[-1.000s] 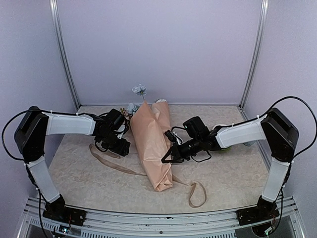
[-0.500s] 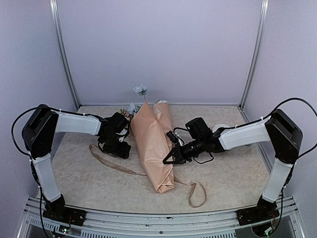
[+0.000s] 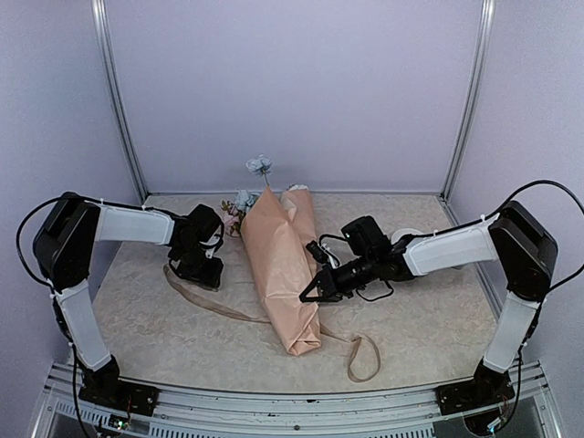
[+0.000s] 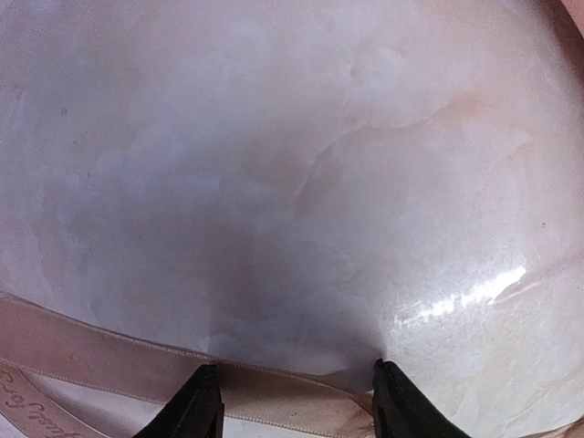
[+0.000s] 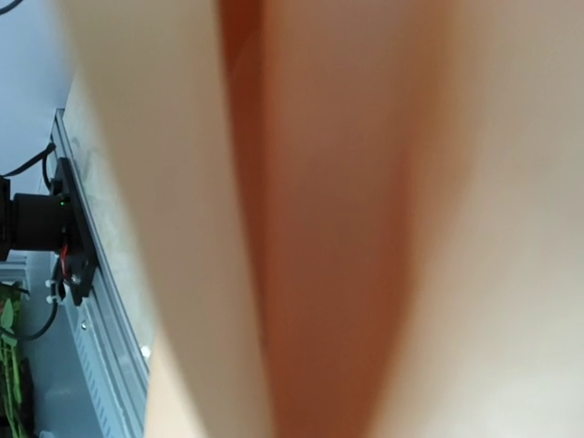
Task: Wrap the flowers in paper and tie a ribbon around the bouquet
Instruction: Pick up the left side of the ribbon at the center of the board.
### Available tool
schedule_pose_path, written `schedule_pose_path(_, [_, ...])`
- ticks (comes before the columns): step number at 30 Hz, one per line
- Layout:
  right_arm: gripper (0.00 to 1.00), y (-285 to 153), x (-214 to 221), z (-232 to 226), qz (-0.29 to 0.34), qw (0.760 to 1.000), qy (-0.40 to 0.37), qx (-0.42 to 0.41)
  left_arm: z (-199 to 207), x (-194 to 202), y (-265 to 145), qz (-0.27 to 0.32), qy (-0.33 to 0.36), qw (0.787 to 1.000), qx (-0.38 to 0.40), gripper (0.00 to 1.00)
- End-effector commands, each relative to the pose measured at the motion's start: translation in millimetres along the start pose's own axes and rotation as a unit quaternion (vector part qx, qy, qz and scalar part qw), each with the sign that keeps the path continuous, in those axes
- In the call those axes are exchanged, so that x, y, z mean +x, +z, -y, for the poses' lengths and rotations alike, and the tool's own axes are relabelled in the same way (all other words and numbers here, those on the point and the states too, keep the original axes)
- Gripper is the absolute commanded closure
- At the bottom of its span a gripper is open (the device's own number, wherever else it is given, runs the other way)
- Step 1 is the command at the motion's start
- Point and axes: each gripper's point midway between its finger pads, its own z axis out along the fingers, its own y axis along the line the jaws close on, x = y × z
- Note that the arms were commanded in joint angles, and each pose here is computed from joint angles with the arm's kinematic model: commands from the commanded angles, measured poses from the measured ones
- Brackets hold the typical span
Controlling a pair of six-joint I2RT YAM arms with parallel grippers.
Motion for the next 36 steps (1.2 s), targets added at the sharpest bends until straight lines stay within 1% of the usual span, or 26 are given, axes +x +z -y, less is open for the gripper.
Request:
schedule_pose_path(1, [1.0,-8.6,-12.1,-24.9,0.02,0.999,-0.045,-0.02,6.2,23.2,0.9,-0.036,-0.003,0.999,0.027,0.39])
schedule_pose_path(3, [1.0,-9.7,-11.4,-24.8,0.02,0.999,-0.047,-0.017,9.6,25.6,-3.5,-0.032,-0.005,0.999,0.035,0.3])
schedule_pose_path(7, [1.0,-12.1,-10.4,-25.5,0.021,0.998,-0.052,-0.015,6.7,28.0,-12.4,-0.025,-0.003,0.999,0.03,0.22])
schedule_pose_path(10, [1.0,-11.8,-8.9,-23.6,0.021,0.998,-0.053,-0.013,4.1,32.9,-7.8,-0.035,0.0,0.999,0.024,0.23])
schedule_pose_path(14, [1.0,-11.1,-7.4,-22.3,0.018,0.998,-0.053,-0.013,4.6,45.1,1.7,-0.058,0.001,0.998,0.018,0.28])
schedule_pose_path(16, [1.0,-11.5,-8.6,-23.0,0.018,0.998,-0.056,-0.012,4.3,48.5,1.9,-0.061,0.002,0.998,0.016,0.33])
schedule_pose_path(18, [1.0,-12.3,-9.7,-23.3,0.019,0.998,-0.058,-0.01,0.6,52.8,3.6,-0.065,0.003,0.998,0.008,0.45])
schedule_pose_path(19, [1.0,-12.3,-9.8,-24.0,0.019,0.998,-0.06,-0.011,-1.2,55.5,4.8,-0.069,0.002,0.998,0.004,0.55])
schedule_pose_path(22, [1.0,-13.0,-9.4,-24.1,0.018,0.998,-0.062,-0.01,-5.4,57.8,5.6,-0.068,-0.002,0.998,-0.008,0.92])
schedule_pose_path(23, [1.0,-13.1,-9.4,-24.1,0.018,0.998,-0.063,-0.009,-5.1,55.4,3.5,-0.061,-0.002,0.998,-0.01,1.0])
schedule_pose_path(26, [1.0,-12.3,-8.4,-23.8,0.015,0.998,-0.065,-0.01,-0.4,39.8,-8.0,-0.026,0.0,1.0,-0.009,1.0])
schedule_pose_path(29, [1.0,-11.6,-7.4,-22.4,0.013,0.998,-0.064,-0.009,12.9,17.0,-27.4,0.02,0.008,1.0,0.011,1.0])
schedule_pose_path(33, [1.0,-12.1,-9.1,-23.2,0.015,0.998,-0.065,-0.007,30.5,-23.9,-75.8,0.105,0.019,0.994,0.026,1.0])
schedule_pose_path(36, [1.0,-13.2,-10.2,-26.2,0.016,0.998,-0.063,-0.011,29.9,-54.6,-130.5,0.182,0.005,0.983,0.025,1.0])
